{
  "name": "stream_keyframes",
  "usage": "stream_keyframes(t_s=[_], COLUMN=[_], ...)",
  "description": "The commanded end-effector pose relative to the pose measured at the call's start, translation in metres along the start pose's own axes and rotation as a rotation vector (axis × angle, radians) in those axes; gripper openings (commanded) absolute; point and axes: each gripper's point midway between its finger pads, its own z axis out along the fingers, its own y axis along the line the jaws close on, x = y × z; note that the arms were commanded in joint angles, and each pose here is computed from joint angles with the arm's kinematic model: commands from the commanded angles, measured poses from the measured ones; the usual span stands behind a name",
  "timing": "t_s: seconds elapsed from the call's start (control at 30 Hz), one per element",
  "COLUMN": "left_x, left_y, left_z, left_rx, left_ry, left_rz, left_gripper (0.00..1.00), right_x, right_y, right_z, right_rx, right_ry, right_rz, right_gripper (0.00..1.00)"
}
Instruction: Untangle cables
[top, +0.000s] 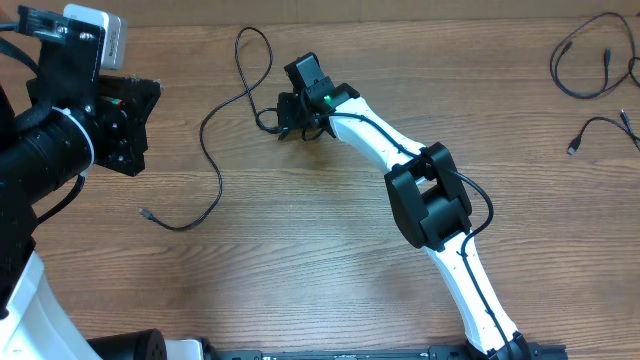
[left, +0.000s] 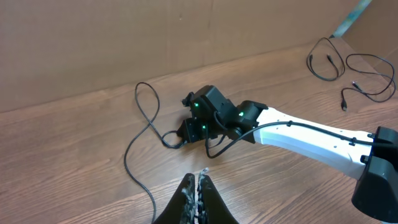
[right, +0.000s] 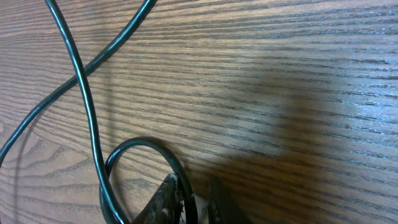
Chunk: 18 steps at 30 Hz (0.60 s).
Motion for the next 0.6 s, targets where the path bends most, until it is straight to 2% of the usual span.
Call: stream_keyframes(t_s=[0.0,0.17,0.27,0.43,0.57], left_x=[0.001,0.001,0.001,0.001,0.001], left_y=[0.003,0.003,0.003,0.003,0.003], left_z=[0.004,0.004,0.004,0.004,0.004], left_rx=[-0.003,-0.003,-0.003,-0.003,-0.004], left_ry=[0.009,0.009,0.009,0.009,0.009], left_rz=[-0.013,-0.013,-0.013,-0.013,-0.013], left_gripper=[0.04,0.04,0.04,0.04,0.04], right_x=[0.08,0.09,0.09,0.091,0.099], right_y=[-0.066,-0.073,-0.072,-0.071,-0.029], right_z=[0.051,0.053,0.053,0.053,0.045], right_rx=[0.173,0.184,0.179,0.167,-0.055], right_ry=[0.177,0.196,0.198,0.207,0.292], right_rz=[0.021,0.019,-0.02,-0.032,-0.124], right_gripper=[0.13,0.12,0.04,0.04,0.04])
